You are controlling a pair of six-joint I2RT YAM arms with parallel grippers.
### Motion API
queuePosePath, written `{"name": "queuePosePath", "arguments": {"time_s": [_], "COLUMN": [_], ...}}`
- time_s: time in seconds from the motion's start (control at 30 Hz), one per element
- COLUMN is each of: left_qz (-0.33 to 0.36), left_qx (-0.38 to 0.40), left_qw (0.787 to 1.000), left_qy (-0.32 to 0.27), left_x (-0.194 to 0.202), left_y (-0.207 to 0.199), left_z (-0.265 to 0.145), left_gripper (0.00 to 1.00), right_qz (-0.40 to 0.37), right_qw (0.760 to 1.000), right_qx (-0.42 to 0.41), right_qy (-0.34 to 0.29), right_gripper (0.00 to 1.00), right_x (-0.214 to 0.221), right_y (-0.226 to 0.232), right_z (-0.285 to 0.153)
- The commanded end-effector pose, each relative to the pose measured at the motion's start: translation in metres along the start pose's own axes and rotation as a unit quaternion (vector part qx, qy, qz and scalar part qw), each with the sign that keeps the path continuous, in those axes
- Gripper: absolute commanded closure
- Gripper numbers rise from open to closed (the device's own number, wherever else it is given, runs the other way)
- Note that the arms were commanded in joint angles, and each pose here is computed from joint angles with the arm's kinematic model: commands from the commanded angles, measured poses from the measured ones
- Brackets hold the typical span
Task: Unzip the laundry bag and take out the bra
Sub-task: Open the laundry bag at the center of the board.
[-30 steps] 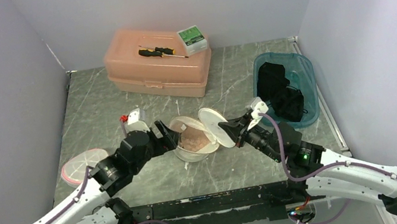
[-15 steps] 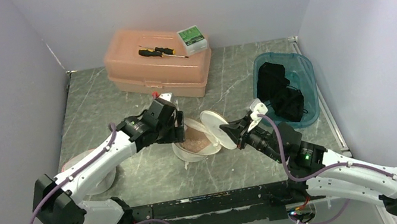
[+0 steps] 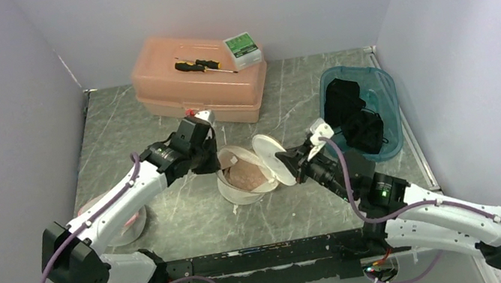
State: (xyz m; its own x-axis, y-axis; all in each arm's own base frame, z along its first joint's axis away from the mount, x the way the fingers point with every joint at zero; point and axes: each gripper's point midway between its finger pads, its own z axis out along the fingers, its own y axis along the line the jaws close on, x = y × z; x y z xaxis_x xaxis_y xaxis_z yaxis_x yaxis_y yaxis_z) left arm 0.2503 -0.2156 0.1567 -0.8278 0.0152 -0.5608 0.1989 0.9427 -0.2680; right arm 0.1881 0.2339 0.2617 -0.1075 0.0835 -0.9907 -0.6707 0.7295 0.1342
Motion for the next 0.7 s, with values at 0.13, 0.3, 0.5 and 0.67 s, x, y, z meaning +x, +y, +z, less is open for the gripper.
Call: {"name": "queuePosePath", "arguments": {"time_s": [0.13, 0.3, 0.5, 0.67], "left_qz": [-0.039, -0.076, -0.133, -0.170], "left_qx": [0.135, 0.135, 0.121, 0.143], "left_qw": [0.975, 0.965, 0.962, 0.943], "left_qy": [-0.171, -0.210, -0.204, -0.249], "left_x": [-0.074, -0.077, -0.034, -0.012], "left_y": [-0.050, -0.041, -0.014, 0.003], "left_z": [-0.057, -0.070, -0.034, -0.017], "left_gripper": [0.97, 0.97, 0.97, 0.97], "right_qz": [-0.020, -0.004, 0.054, 0.128], "right_qw": [0.991, 0.992, 0.991, 0.979], "right_qx": [0.058, 0.064, 0.095, 0.132], "right_qy": [-0.116, -0.110, -0.075, -0.087], "right_gripper": [1.00, 1.00, 1.00, 1.00], "right_x": [-0.154, -0.174, -0.100, -0.045], "right_y": [-0.004, 0.001, -0.012, -0.032], "right_z": [0.007, 0.017, 0.026, 0.015]}}
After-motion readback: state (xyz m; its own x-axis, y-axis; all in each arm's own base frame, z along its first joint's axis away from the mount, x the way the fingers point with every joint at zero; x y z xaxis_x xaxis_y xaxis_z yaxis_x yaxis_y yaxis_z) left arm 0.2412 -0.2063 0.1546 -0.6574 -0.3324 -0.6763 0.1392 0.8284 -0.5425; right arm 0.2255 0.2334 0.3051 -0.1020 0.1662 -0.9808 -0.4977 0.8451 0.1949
